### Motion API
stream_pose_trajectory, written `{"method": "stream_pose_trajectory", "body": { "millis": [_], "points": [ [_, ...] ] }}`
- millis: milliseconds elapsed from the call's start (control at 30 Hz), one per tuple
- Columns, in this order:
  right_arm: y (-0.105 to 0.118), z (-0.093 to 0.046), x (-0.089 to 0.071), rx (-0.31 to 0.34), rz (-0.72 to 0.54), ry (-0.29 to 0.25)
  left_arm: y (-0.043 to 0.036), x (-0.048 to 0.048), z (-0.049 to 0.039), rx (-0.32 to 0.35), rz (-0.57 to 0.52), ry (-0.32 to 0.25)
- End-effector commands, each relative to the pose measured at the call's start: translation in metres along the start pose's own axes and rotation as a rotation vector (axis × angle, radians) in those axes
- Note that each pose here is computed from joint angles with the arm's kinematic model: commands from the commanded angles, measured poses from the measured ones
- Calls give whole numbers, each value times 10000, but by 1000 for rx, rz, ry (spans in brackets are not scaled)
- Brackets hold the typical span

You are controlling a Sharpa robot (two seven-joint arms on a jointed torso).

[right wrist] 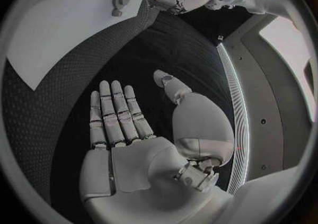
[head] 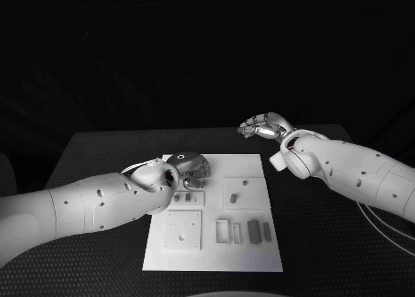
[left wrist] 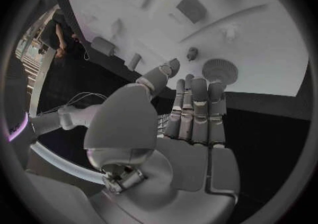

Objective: Assemble the parts on the task board

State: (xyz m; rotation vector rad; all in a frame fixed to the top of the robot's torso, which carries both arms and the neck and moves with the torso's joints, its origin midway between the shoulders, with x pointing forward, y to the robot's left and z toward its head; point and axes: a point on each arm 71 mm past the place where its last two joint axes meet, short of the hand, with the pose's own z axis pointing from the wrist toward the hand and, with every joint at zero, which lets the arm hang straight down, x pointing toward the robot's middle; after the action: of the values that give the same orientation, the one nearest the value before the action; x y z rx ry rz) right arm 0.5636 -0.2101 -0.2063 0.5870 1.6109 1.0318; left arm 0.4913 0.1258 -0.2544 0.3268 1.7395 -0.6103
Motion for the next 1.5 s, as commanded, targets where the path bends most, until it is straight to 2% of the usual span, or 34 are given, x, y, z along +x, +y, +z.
{"method": "stream_pose_trajectory", "body": {
  "millis": [33,367,800,1033,1300,1500],
  "points": [
    [8,0,15,-8,2,15,-30,48,14,25,38,38],
    [10,-6,13,-8,2,15,21,75,41,7,46,42],
    [18,-13,19,-11,3,19,37,122,81,4,55,45],
    [24,-17,23,-13,4,21,81,158,95,-9,58,54],
    [28,-16,27,-14,4,21,36,197,103,2,54,65],
    [36,-16,36,-16,5,23,52,223,114,-5,55,68]
  ]
}}
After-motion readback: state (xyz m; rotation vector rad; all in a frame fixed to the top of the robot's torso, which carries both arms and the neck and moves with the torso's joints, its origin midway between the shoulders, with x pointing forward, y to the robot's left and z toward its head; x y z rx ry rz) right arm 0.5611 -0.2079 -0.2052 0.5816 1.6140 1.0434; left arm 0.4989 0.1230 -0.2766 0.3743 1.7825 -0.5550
